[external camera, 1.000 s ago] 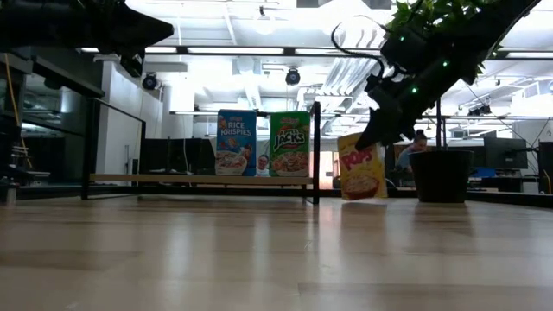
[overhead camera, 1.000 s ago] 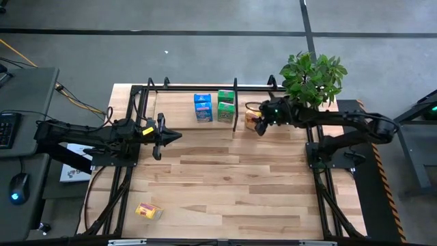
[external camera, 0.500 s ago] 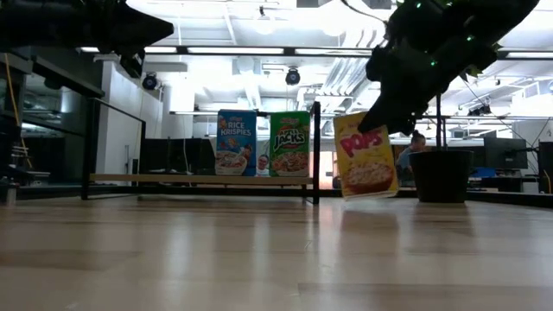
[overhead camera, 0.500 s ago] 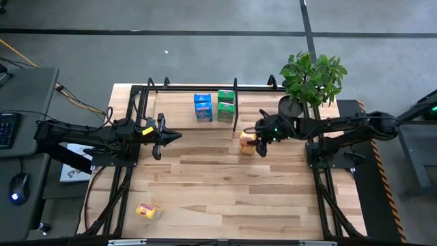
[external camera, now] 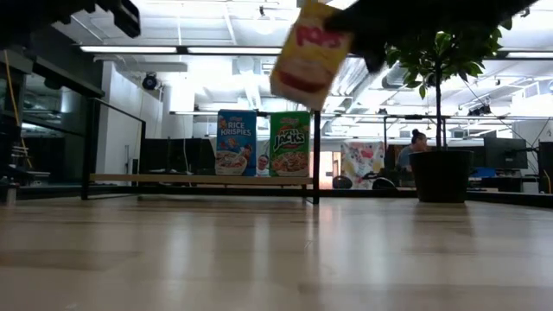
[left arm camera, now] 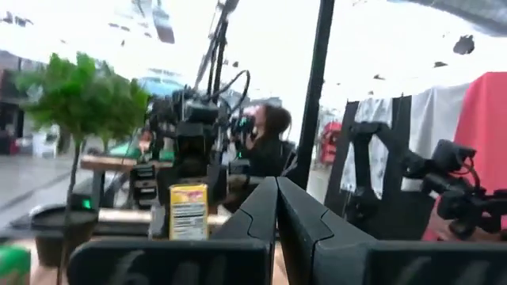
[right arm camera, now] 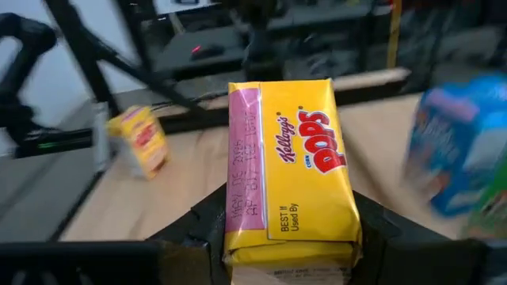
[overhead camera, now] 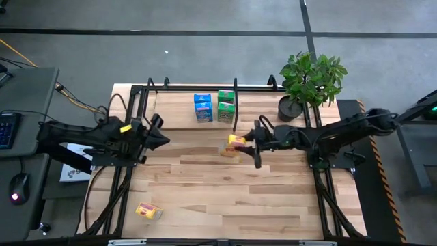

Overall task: Stack cereal on shelf
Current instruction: Put the top yellow cereal box on the shelf

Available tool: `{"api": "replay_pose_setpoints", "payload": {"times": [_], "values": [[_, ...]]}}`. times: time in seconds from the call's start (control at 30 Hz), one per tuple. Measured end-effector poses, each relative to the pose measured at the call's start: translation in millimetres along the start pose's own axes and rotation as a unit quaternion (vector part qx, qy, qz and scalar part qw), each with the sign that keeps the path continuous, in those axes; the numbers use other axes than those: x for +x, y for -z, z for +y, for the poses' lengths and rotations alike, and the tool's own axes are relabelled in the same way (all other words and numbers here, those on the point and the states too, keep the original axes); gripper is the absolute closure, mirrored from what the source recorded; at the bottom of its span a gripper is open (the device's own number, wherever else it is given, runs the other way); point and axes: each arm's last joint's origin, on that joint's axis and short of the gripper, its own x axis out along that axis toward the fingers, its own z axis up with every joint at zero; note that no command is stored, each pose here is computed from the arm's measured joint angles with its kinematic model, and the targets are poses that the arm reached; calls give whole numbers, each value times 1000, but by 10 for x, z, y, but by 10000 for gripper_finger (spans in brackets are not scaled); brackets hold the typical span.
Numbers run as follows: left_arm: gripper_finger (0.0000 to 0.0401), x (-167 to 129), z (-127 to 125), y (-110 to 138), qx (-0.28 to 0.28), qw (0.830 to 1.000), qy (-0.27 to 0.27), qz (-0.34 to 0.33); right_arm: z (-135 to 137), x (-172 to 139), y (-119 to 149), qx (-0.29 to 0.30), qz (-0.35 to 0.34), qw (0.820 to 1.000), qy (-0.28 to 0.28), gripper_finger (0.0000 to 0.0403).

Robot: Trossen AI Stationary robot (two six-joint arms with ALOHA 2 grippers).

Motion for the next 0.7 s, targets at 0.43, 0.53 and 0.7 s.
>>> {"api": "replay_pose_setpoints", "payload": {"times": [0.43,0.53,0.7], "values": [[398,-345,-18,-209,10,984,-162,75,86,843,-679,-142,2,989,42,251],[398,-367,-33,-242,9,986,-151,66,16,1107,-802,-169,3,984,54,251],[398,-372,-22,-253,23,983,-172,59,-161,1505,-917,-187,2,981,55,251]]}}
